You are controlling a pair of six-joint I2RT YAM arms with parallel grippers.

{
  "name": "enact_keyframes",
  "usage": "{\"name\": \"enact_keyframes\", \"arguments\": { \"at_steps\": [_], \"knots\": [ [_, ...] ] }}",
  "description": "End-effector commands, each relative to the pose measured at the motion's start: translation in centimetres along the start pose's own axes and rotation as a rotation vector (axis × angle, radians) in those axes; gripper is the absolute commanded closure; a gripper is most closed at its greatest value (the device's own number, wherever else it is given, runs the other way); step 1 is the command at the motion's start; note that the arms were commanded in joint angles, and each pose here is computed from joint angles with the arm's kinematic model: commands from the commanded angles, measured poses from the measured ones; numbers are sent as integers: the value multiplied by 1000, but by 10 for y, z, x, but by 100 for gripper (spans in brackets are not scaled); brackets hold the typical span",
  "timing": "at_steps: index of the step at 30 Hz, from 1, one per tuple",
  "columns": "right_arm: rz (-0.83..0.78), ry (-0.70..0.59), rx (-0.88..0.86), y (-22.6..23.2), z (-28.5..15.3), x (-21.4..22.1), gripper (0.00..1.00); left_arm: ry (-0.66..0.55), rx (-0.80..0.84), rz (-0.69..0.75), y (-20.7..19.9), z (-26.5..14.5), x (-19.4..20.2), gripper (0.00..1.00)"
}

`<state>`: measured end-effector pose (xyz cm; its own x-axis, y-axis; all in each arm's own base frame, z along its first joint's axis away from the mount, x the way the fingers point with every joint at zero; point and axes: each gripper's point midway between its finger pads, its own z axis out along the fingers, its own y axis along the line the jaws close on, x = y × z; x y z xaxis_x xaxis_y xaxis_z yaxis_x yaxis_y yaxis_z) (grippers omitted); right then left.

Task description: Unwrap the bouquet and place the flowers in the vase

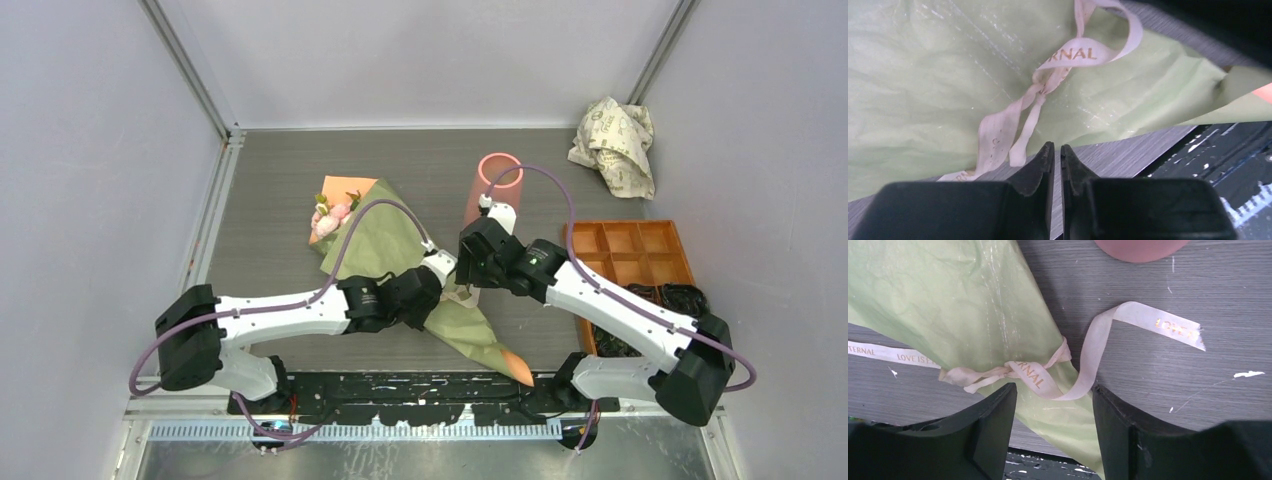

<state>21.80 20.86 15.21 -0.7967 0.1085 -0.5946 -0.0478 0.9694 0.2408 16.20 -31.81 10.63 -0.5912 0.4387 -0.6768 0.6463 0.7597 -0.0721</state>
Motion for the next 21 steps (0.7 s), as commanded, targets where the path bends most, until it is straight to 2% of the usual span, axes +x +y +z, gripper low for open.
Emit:
{"name": "enact_keyframes", "arguments": {
  "at_steps": [1, 16, 21],
  "knots": [
    [46, -70, -50, 6, -19, -17, 37, -24, -95, 29, 14, 12, -2, 89],
    [65, -51, -119, 9, -28, -6, 37, -6, -233, 55, 30, 47, 7, 88],
    [56, -31, -123, 11, -25, 2, 36, -4, -260, 2, 37, 38, 15, 100]
  ]
}}
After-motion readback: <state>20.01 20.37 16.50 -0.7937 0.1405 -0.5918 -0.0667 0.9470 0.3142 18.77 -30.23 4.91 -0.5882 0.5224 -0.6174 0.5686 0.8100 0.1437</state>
